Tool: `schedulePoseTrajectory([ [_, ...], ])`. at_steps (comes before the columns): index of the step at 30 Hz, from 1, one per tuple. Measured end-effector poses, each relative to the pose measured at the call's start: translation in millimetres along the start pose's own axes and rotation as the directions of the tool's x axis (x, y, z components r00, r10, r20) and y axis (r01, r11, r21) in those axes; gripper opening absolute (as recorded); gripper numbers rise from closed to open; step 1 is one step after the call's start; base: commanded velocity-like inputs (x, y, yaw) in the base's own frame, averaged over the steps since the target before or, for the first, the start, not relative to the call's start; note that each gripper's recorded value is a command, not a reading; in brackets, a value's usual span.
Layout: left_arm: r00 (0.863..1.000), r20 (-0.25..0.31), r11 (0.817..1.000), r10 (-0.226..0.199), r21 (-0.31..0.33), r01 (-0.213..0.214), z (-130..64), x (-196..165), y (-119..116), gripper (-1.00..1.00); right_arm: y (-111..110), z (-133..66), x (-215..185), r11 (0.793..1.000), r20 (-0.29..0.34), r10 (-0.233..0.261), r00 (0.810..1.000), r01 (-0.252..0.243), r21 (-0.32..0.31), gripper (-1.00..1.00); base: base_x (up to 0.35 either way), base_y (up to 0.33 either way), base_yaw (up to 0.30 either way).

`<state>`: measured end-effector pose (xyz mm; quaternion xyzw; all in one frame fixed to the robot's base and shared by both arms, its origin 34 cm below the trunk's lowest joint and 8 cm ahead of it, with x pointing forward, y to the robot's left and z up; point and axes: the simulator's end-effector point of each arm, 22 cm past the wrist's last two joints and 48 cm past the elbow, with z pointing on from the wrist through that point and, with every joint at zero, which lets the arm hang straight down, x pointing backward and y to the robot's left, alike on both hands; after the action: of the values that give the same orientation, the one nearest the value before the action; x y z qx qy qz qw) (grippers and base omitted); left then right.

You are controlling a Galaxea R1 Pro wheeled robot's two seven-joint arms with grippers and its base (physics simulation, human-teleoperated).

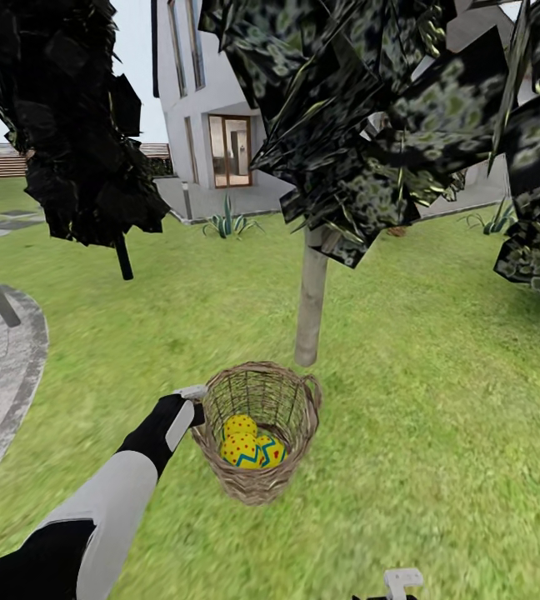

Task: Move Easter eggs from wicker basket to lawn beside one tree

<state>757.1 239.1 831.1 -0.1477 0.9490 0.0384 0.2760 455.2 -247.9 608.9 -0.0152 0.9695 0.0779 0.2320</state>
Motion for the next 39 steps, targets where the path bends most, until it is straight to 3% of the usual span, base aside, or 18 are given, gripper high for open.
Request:
schedulePoseTrajectory([
  [39, 1.0, 0.0, 1.0, -0.001, 0.001, 0.001, 0.0, -0.2, 0.0, -1.0, 0.0, -0.1, 1.2, 1.0, -0.004, -0.005, 1.0, 0.005, 0.0, 1.0, 0.339, 0.0, 0.0],
])
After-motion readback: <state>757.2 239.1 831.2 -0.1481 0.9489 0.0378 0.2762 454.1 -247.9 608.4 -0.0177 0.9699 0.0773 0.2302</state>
